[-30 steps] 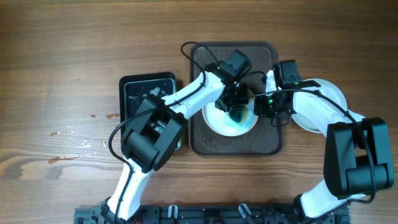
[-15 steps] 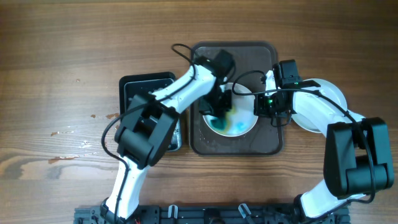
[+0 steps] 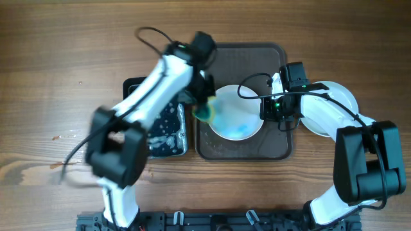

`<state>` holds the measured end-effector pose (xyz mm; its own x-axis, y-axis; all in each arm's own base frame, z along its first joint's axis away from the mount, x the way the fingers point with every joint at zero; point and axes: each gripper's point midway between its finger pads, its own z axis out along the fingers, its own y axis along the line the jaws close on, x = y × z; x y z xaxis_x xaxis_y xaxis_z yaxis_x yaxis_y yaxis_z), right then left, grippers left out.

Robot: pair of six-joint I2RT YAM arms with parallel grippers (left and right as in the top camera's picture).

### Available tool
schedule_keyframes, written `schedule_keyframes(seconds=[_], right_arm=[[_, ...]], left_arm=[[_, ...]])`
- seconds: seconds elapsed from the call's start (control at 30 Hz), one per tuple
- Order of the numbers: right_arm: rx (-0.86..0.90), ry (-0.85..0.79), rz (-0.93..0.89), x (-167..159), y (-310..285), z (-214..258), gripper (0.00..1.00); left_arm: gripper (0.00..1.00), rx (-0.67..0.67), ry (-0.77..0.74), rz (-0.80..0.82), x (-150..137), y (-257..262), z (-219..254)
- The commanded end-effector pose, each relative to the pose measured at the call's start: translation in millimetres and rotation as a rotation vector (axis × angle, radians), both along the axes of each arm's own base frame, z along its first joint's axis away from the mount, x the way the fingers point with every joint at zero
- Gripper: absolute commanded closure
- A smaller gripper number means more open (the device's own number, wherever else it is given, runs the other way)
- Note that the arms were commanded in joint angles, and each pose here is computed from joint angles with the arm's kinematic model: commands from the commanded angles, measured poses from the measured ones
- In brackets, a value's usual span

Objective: Clean dirty plates on tray and stack at the side
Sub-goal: 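Scrub the blue stain with the sponge while right gripper holds plate, then return the sponge to the black tray with the left gripper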

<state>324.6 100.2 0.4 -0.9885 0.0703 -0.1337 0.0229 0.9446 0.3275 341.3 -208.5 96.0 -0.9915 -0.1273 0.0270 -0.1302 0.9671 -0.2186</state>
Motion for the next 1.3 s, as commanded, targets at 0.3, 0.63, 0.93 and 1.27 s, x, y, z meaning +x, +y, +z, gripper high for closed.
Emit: schedule_keyframes(seconds=[0.3, 0.63, 0.93, 1.27], right_arm=[[-0.078, 0.017, -0.010, -1.0, -16.8, -18.0, 0.96], [-0.067, 0.033, -0.004, -2.9, -14.5, 26.6, 0.96], [-0.048, -0.079, 0.035, 8.9, 0.1, 123.1, 0.96], [-0.148, -0.277, 0.231, 20.6, 101.0, 175.4, 0.96]], left_arm=[[0.96, 0.332, -0.042, 0.233, -12.5, 141.3, 5.8], [0.96, 0.229, 0.041, 0.304, -40.0, 153.2, -61.5], [0.09, 0.130, -0.232, 0.341, -14.0, 151.1, 36.8], [0.00, 0.044, -0.554, 0.492, -34.0, 192.0, 146.0]])
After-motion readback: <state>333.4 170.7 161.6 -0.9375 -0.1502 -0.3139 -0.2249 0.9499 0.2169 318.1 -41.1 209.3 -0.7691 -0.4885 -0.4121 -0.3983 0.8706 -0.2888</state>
